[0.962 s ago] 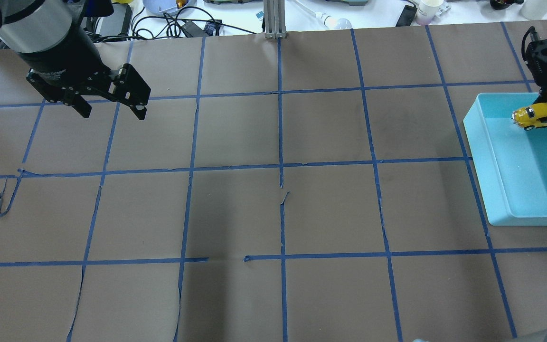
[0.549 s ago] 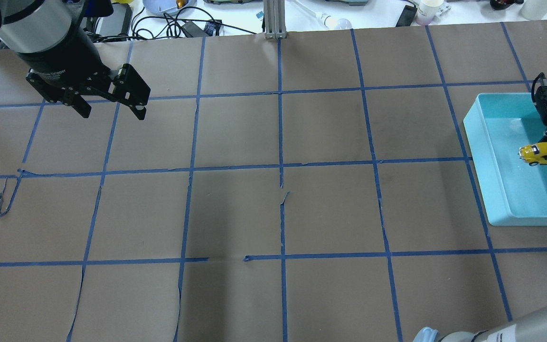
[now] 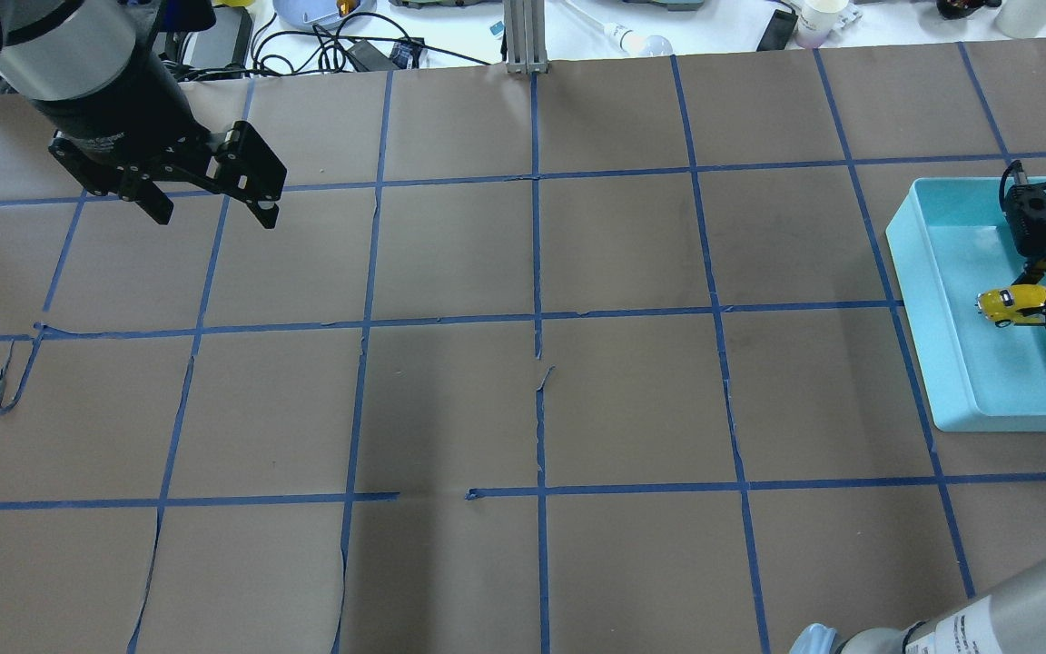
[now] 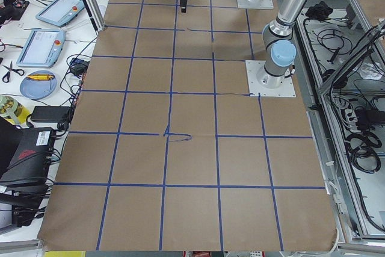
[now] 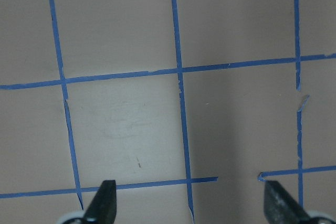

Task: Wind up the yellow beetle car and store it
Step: 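Lower the car into the bin and open the right gripper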

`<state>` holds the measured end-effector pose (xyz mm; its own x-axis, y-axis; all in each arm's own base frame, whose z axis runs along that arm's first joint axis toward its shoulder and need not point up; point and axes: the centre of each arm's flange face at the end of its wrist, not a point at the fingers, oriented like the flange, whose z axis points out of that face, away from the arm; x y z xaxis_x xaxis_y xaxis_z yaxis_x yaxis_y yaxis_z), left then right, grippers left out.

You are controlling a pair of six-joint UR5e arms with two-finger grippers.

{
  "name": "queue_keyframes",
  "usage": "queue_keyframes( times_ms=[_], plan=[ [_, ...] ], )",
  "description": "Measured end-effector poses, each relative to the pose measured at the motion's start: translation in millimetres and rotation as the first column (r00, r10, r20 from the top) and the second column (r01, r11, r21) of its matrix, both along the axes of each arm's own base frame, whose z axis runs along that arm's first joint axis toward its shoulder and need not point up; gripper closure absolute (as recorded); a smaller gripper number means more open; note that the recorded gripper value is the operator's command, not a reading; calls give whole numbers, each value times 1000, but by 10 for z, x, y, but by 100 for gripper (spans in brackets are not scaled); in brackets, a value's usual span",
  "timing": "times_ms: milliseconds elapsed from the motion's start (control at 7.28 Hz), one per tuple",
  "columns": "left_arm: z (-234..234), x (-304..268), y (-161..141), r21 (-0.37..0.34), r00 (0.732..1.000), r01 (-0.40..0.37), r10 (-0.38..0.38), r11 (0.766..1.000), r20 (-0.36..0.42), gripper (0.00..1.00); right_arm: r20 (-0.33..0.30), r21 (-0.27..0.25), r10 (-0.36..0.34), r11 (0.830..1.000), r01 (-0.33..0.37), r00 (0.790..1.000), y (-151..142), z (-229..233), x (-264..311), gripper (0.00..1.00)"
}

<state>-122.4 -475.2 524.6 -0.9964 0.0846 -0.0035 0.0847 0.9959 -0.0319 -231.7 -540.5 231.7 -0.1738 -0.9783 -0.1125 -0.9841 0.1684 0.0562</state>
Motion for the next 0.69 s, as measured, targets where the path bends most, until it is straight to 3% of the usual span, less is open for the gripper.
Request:
queue_keyframes(
  times_ms=[137, 275, 412, 687],
  plan=[
    [0, 0, 0, 0, 1000, 0, 0, 1000, 0, 0, 1, 1, 6, 1000, -6, 1000, -17, -11, 40, 100],
    [0, -2, 0, 0, 1000, 0, 0, 1000, -2, 0, 11, -3, 13, 1000, -13, 1000, -42, -21, 95, 44],
    [0, -4, 0, 0, 1000, -1, 1, 1000, -4, 0, 28, -14, 22, 1000, -21, 999, -78, -40, 157, 0],
    [1, -5, -1, -1, 1000, -1, 1, 1000, -5, 0, 39, -30, 22, 999, -20, 999, -110, -27, 189, 0]
  ],
)
